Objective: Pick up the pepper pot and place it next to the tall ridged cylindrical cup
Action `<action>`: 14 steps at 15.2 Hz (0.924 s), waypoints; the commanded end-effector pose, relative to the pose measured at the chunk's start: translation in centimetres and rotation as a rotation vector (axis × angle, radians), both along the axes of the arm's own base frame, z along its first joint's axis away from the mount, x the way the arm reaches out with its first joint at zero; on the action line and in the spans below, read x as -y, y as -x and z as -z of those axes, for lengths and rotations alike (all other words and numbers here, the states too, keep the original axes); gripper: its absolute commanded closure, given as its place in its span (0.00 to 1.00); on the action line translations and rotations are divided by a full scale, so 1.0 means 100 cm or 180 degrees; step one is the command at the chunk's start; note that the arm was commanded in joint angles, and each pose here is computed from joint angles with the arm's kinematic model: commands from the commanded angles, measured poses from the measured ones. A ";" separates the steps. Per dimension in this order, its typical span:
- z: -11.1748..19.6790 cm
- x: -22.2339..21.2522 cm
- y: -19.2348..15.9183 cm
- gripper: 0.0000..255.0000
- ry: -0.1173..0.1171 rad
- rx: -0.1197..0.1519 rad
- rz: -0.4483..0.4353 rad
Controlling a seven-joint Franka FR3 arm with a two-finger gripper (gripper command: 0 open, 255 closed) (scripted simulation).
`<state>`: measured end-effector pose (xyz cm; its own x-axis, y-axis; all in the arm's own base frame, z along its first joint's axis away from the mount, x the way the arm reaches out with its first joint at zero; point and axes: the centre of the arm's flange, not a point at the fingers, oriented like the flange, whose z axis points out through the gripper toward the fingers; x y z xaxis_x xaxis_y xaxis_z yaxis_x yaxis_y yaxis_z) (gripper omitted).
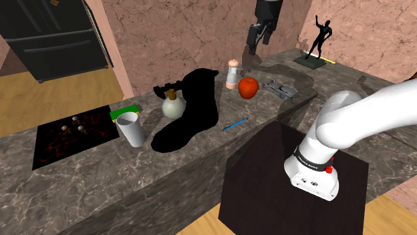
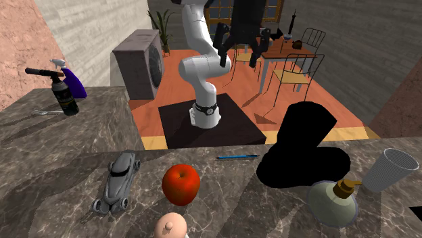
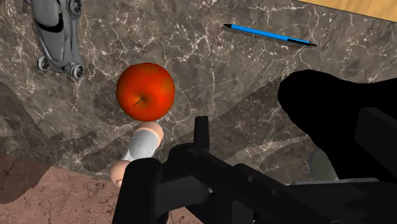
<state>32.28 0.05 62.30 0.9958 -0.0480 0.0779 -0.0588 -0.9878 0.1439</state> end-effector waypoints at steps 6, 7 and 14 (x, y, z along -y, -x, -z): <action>0.027 0.051 -0.037 0.00 -0.0080 0.0007 -0.0010; 0.033 0.061 -0.044 0.00 -0.0096 0.0009 -0.0013; 0.074 0.130 -0.096 0.00 -0.0208 0.0019 -0.0027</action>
<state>40.90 -11.87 55.46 0.9958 -0.0454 0.0795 -0.0520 -0.9952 0.0829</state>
